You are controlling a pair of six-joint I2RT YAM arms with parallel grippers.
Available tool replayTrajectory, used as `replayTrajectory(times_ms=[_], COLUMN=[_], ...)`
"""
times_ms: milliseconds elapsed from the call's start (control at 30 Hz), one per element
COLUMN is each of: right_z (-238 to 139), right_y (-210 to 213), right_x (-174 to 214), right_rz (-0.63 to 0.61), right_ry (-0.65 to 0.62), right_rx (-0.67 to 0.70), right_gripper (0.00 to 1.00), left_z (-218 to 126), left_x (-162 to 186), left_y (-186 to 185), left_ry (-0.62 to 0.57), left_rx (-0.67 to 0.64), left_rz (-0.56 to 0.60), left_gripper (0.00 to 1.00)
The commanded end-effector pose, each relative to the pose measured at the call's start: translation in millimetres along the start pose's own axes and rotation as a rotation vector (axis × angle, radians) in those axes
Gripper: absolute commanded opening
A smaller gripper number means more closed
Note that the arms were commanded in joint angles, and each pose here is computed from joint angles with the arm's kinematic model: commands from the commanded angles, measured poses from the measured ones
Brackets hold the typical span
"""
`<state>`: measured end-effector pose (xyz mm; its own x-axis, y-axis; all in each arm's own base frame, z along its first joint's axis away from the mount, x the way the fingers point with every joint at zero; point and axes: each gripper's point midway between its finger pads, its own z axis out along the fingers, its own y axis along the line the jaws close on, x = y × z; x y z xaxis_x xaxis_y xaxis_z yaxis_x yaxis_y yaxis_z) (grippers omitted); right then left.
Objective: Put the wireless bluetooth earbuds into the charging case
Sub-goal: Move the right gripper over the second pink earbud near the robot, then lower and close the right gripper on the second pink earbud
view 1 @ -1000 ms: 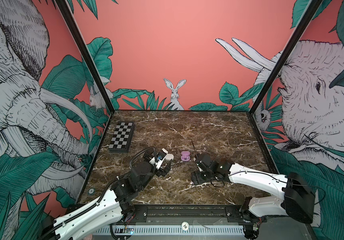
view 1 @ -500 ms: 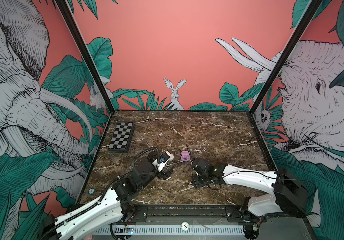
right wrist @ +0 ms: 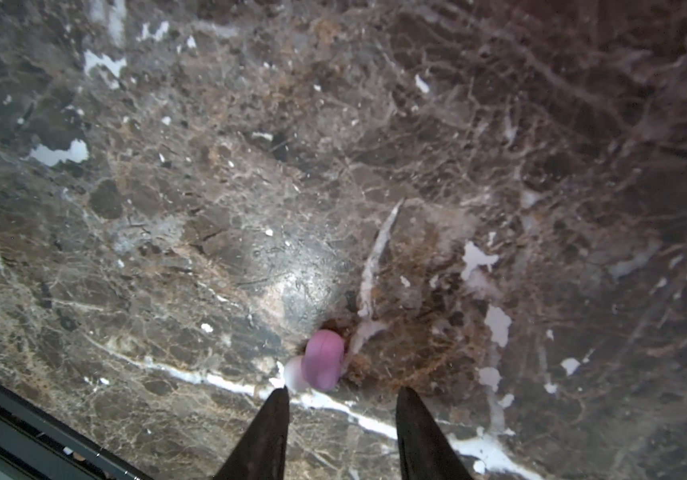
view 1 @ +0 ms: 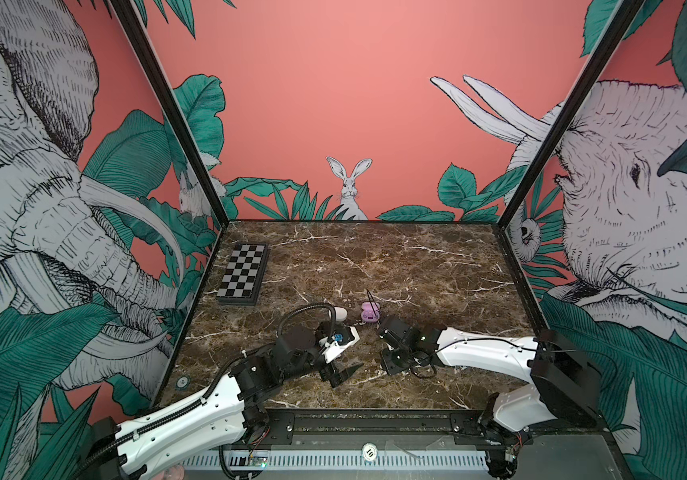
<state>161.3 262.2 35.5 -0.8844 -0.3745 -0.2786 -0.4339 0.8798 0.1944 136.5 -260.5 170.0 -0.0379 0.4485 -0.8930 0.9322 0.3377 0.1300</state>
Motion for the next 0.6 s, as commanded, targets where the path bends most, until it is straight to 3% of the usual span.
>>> replayTrajectory(times_ms=[0,567], right_z=[0.8,12.7], right_y=[4.2,6.1], right_x=[-2.8,0.4], right_rz=[-0.012,-0.014], right_ry=[-0.012,0.025], right_rx=[-0.011,-0.011], right_gripper=[0.40,0.33], left_z=[0.6,-3.8], left_x=[8.6,2.5], left_y=[-1.5,9.8], left_ry=[0.021,-0.010], left_rx=[-0.001,-0.069], left_rz=[0.020,0.038], left_gripper=[0.99,0.99])
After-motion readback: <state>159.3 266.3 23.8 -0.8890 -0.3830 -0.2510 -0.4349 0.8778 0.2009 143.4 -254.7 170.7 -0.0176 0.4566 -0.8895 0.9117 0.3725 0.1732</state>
